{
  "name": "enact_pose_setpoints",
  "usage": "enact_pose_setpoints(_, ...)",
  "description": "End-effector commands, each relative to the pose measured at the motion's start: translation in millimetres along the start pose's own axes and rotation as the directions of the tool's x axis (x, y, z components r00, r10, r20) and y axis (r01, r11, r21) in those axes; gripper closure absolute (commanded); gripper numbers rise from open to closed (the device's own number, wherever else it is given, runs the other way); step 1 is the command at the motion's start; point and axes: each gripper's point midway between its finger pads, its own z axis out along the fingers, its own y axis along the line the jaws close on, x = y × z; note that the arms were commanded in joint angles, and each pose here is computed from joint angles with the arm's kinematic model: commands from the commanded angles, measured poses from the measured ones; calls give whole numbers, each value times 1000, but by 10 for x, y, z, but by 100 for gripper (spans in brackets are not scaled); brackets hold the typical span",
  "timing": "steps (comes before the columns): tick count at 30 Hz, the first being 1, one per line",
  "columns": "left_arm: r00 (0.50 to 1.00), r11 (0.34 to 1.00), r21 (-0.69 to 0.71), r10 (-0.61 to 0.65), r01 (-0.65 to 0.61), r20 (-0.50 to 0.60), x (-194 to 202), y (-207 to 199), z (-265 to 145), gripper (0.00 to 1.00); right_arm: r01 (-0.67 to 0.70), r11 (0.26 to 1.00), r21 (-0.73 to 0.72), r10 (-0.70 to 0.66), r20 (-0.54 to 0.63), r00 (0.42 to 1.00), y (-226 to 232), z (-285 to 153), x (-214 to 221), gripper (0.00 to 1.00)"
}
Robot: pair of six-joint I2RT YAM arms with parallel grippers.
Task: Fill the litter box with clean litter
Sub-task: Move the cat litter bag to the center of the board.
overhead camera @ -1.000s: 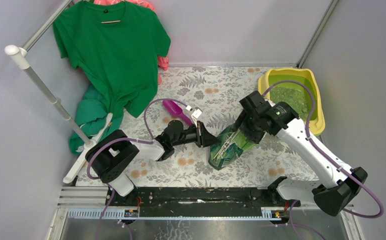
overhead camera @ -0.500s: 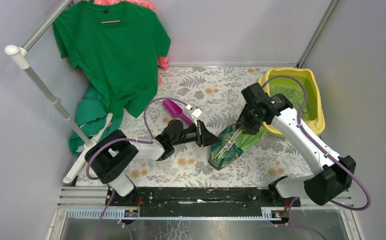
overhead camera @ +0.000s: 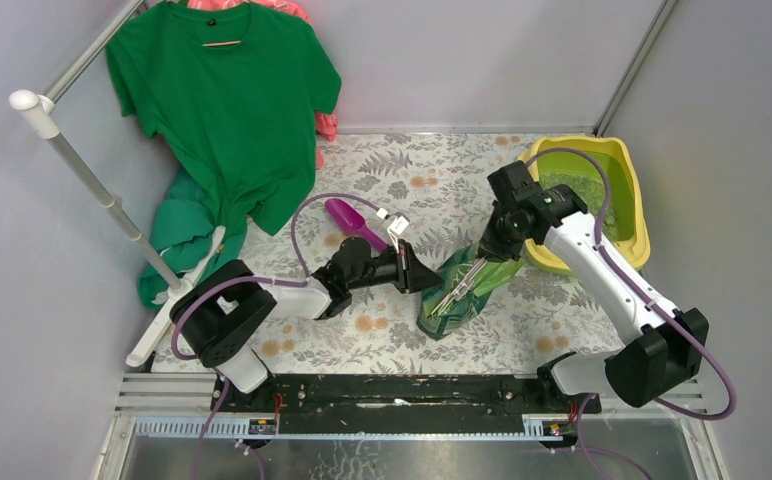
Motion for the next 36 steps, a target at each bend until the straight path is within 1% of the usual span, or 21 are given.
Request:
enact_pose_setpoints(1, 999, 999, 5, 40, -41, 18, -78, -39, 68, 75, 30, 998, -49, -27, 74, 997, 108, 56, -297, 100)
enact_pose_setpoints(10, 999, 998, -55, 34, -34, 12, -45, 75, 80, 76, 30, 987, -156, -15, 98, 995, 316, 135, -706, 100)
enact_pose_setpoints(16, 999, 995, -94, 41, -39, 13, -57, 146, 81, 76, 45, 979, -201, -13, 158, 987, 449, 55, -1097, 100)
enact_pose_setpoints(21, 999, 992, -121, 39, -37, 7, -52, 215, 108, 76, 44, 975, -218, 0, 196, 981, 486, 99, -1389, 100)
enact_pose_setpoints(26, 999, 988, -151, 42, -42, 0, -44, 278, 106, 76, 47, 960, -275, 18, 232, 973, 533, 157, -1713, 100)
enact_pose_setpoints(33, 997, 976, -206, 77, -74, 4, -119, 270, 6, 78, 80, 952, -297, 11, 294, 956, 511, 241, -2280, 100)
enact_pose_setpoints(36, 995, 969, -228, 101, -99, -6, -175, 237, -41, 78, 97, 946, -309, 1, 303, 953, 491, 311, -2432, 100)
